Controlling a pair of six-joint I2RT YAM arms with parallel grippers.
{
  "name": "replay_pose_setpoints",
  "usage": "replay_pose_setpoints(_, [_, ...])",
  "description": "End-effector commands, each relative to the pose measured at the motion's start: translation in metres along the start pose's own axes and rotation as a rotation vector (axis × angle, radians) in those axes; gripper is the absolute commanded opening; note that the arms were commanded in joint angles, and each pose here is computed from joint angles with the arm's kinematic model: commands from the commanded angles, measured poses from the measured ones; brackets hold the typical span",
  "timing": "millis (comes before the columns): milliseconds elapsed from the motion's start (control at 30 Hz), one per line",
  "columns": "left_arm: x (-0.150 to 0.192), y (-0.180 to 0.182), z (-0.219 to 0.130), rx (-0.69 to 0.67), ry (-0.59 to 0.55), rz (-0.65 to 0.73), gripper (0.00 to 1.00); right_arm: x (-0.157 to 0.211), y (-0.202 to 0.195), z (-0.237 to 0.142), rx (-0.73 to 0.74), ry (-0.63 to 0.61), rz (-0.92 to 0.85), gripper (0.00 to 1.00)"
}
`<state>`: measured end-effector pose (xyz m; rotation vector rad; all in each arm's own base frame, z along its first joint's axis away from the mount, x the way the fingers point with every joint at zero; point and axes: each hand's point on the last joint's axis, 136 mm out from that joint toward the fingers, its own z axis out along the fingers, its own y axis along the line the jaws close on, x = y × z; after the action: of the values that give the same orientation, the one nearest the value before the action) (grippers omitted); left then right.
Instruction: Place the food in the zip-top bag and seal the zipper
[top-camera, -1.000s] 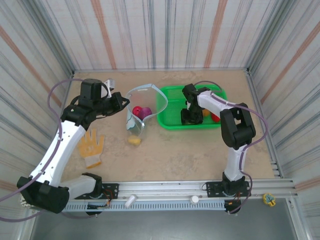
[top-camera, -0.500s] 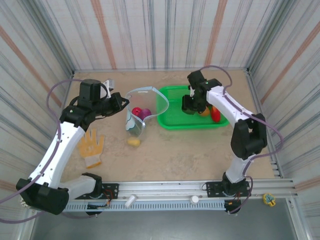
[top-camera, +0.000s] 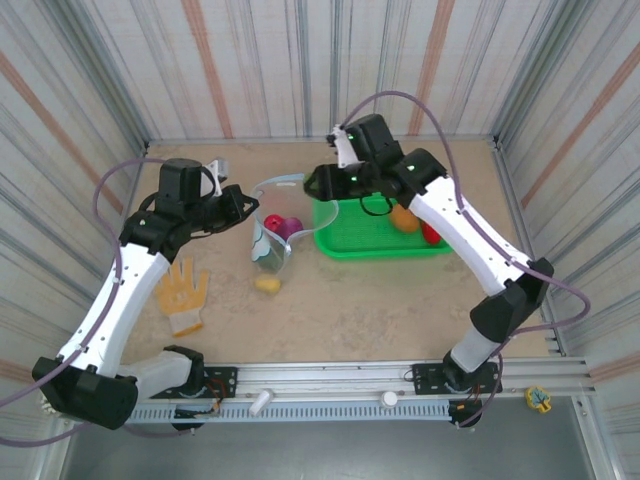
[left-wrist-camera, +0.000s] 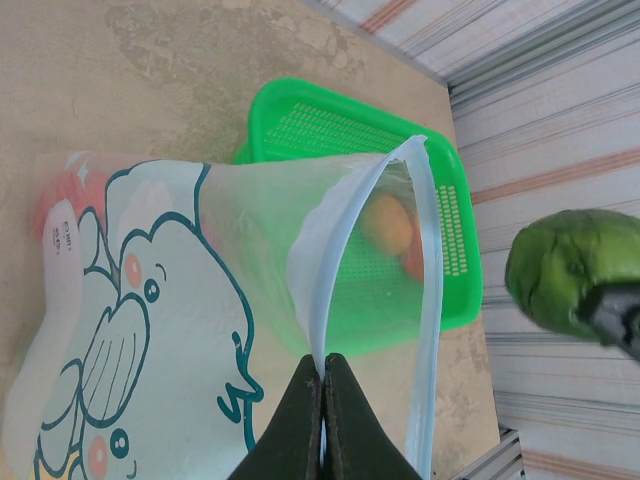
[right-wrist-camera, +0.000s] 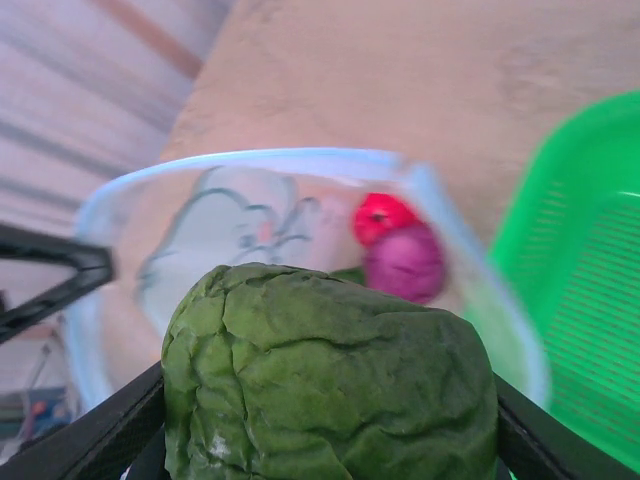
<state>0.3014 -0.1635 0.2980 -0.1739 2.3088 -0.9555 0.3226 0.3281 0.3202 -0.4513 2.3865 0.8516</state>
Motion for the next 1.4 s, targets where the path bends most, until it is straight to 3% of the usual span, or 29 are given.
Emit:
replay_pose_setpoints(0, [-0.004, -0.009, -0.008, 0.037, -0.019, 0.001, 0.00, 0.013, 0.016, 0.034, -0.032, 0.098, -0.004, 0.57])
replay_pose_setpoints(233, [-0.006, -0.009, -0.010, 0.028, -0.028, 0.007, 0.00, 0.052, 0.032, 0.086, -0.057, 0.249, -0.010, 0.59])
replay_pose_setpoints(433, [-0.006, -0.009, -0.011, 0.032, -0.032, 0.005, 0.00, 0.075, 0.026, 0.107, -0.050, 0.324, 0.029, 0.61])
replay_pose_setpoints(533, [-0.006, -0.009, -0.012, 0.031, -0.036, 0.006, 0.00, 0.080, 0.023, 0.109, -0.039, 0.342, 0.028, 0.79])
replay_pose_setpoints(600, [-0.006, -0.008, -0.011, 0.028, -0.035, 0.005, 0.00, 0.080, 0.021, 0.107, -0.029, 0.338, 0.027, 0.84])
replay_pose_setpoints(800, [-0.003, -0.006, -0.010, 0.028, -0.031, 0.000, 0.00, 0.073, 0.019, 0.099, -0.028, 0.310, 0.021, 0.85])
replay_pose_setpoints(967, [-0.002, -0.006, -0.011, 0.028, -0.031, -0.003, 0.00, 0.060, 0.019, 0.083, -0.029, 0.265, 0.024, 0.79])
replay_pose_setpoints(1233, [-0.001, -0.005, -0.012, 0.023, -0.030, 0.001, 0.00, 0.011, 0.022, 0.022, -0.065, 0.083, 0.033, 0.69])
replay_pose_setpoints(1367, [0.000, -0.004, -0.012, 0.026, -0.028, 0.000, 0.00, -0.007, -0.003, -0.008, -0.012, -0.002, 0.062, 0.68])
